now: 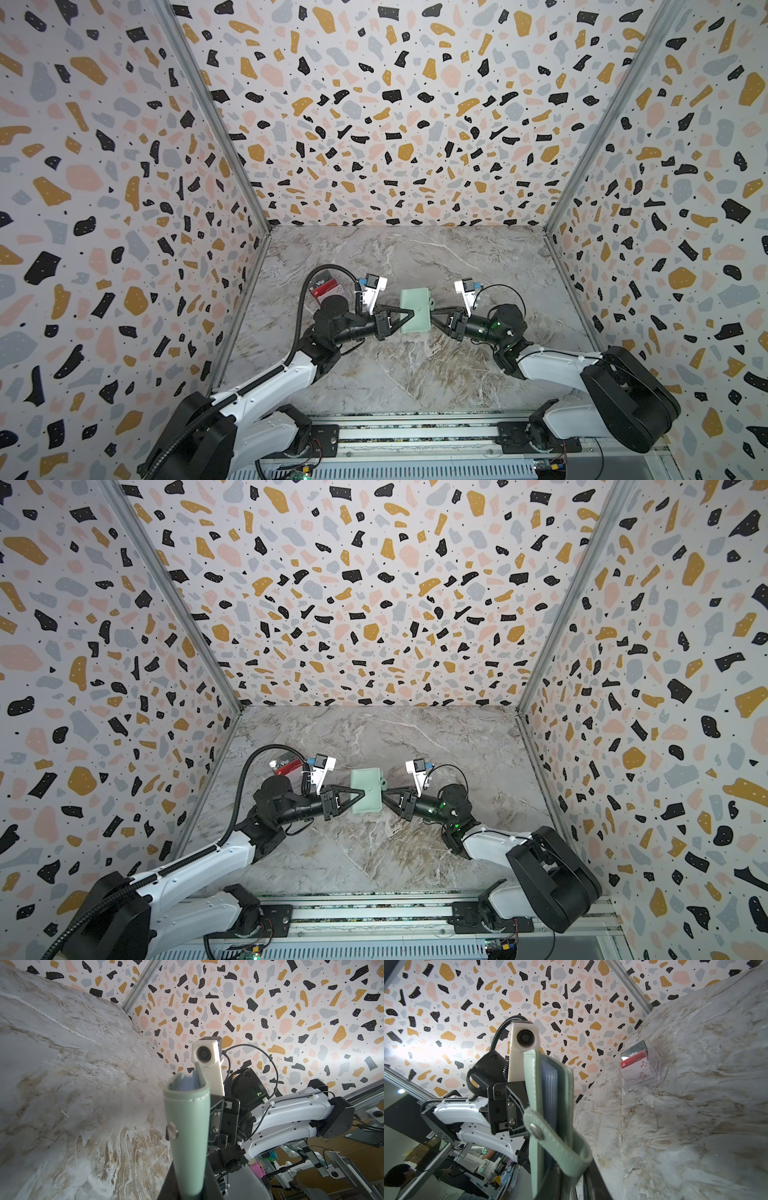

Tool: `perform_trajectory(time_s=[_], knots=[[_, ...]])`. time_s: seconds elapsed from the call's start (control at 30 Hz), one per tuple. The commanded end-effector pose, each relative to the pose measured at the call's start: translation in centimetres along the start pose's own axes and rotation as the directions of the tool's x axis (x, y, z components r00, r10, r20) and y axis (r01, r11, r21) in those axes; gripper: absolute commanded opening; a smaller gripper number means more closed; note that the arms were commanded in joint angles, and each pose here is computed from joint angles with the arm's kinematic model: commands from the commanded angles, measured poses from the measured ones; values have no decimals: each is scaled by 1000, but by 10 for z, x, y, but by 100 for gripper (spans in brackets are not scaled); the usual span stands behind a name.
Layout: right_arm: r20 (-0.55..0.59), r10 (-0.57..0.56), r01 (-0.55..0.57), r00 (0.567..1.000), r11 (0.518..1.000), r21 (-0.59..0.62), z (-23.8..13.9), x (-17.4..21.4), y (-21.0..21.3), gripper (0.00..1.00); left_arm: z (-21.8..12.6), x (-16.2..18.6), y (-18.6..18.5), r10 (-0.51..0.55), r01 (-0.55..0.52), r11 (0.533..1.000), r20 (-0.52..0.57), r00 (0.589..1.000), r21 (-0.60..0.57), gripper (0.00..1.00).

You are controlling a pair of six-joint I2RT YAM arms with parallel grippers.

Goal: Take the credit cards out of the card holder

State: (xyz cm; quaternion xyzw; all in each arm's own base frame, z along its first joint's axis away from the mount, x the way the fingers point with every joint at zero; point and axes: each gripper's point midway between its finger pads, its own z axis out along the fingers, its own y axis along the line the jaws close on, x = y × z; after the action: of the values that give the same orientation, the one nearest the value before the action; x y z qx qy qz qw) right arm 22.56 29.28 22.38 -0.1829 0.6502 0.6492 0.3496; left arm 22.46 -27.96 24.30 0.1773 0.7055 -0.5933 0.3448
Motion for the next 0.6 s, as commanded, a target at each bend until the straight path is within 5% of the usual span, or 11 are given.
perform_trajectory(time_s=[0.0, 0.2, 0.43, 0.57], knots=[[11, -41, 42, 999, 994, -100, 3, -11, 26, 13, -1, -13, -18, 57, -59, 996, 41, 998, 61, 0], [18, -54, 56, 998, 993, -103, 3, -13, 29, 6, -2, -12, -13, 58, -59, 998, 42, 997, 32, 0], [32, -62, 64, 998, 996, -70, 1, -16, 25, 2, -1, -13, -7, 64, -64, 998, 36, 997, -6, 21], [39, -65, 68, 997, 996, -54, -2, -17, 23, 0, -3, -13, 2, 80, -78, 995, 27, 996, -67, 40]])
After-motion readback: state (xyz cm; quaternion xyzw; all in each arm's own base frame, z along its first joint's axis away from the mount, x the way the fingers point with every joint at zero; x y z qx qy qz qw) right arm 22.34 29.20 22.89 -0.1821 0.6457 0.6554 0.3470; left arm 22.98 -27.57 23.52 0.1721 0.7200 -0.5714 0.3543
